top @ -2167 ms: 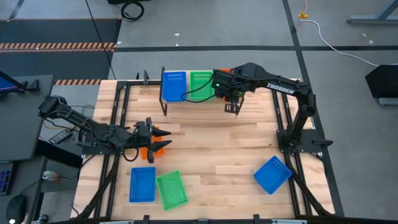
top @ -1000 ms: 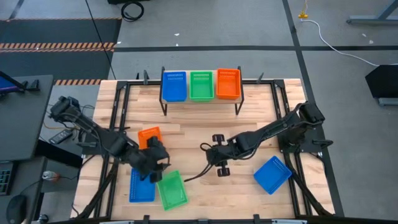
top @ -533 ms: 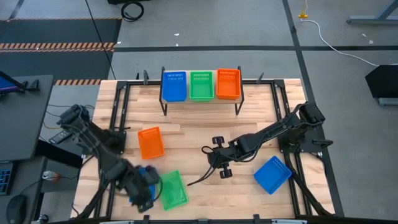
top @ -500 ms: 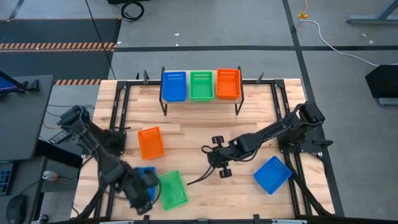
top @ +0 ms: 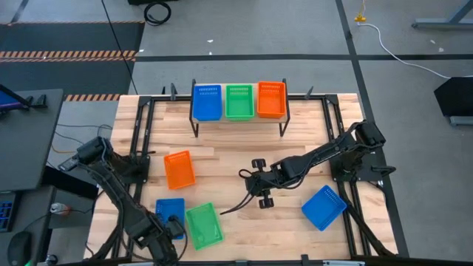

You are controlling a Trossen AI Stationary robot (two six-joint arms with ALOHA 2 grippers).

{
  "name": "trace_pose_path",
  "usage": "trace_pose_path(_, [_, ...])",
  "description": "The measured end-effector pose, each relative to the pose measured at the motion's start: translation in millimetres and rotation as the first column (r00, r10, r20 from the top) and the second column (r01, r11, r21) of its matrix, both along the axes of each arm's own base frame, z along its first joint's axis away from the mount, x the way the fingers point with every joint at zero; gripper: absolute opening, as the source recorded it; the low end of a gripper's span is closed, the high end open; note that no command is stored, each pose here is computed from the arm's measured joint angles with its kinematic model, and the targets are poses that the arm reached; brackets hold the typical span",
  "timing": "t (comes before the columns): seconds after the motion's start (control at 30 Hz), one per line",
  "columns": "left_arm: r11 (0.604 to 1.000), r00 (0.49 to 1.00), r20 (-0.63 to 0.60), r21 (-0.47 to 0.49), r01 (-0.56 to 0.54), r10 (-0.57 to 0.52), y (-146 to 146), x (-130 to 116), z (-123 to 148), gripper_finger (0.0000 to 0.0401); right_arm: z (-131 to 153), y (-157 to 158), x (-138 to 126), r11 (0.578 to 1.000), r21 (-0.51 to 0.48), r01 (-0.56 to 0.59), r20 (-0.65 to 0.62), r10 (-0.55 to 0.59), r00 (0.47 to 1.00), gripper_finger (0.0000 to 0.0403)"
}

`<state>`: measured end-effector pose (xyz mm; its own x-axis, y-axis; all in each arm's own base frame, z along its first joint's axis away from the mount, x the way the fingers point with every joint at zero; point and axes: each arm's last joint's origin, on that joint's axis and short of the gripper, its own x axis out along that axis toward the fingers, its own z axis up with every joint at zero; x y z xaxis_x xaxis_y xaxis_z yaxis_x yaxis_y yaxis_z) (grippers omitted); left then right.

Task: Stack baskets on shelf by color
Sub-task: Stack the left blue bin on top of the blue bin on the shelf

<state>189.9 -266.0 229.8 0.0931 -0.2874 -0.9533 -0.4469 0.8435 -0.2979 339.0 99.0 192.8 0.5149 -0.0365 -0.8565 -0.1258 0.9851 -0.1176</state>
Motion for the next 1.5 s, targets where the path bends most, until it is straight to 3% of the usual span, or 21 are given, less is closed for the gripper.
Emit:
trace_pose_path(0.3, [0.999, 0.999, 0.033, 0.039, 0.009, -0.01, -2.9, -0.5, -4.6, 0.0265, 0.2, 0.0, 0.4, 1.0, 0.0, -0.003, 0.004, 0.003, 1.0, 0.0126])
trace_pose_path(0.9, [0.98, 0.996, -0.066, 0.184, 0.073, -0.061, -12.5, -3.2, -43.7, 0.0266, 0.1, 0.6, -0.1, 1.0, 0.008, 0.01, 0.0, -0.01, 1.0, 0.0126])
trace_pose_path(1.2, [0.953, 0.995, -0.025, 0.284, 0.104, -0.101, -9.5, -8.2, -44.2, 0.0259, 0.0, 1.5, -0.8, 1.0, 0.008, 0.011, -0.004, -0.011, 1.0, 0.0126])
trace_pose_path(1.5, [0.944, 0.991, -0.003, 0.304, 0.13, -0.136, -12.1, -5.2, -50.7, 0.0248, -1.0, 1.6, -2.7, 1.0, -0.007, -0.004, -0.024, 0.004, 1.0, 0.0126])
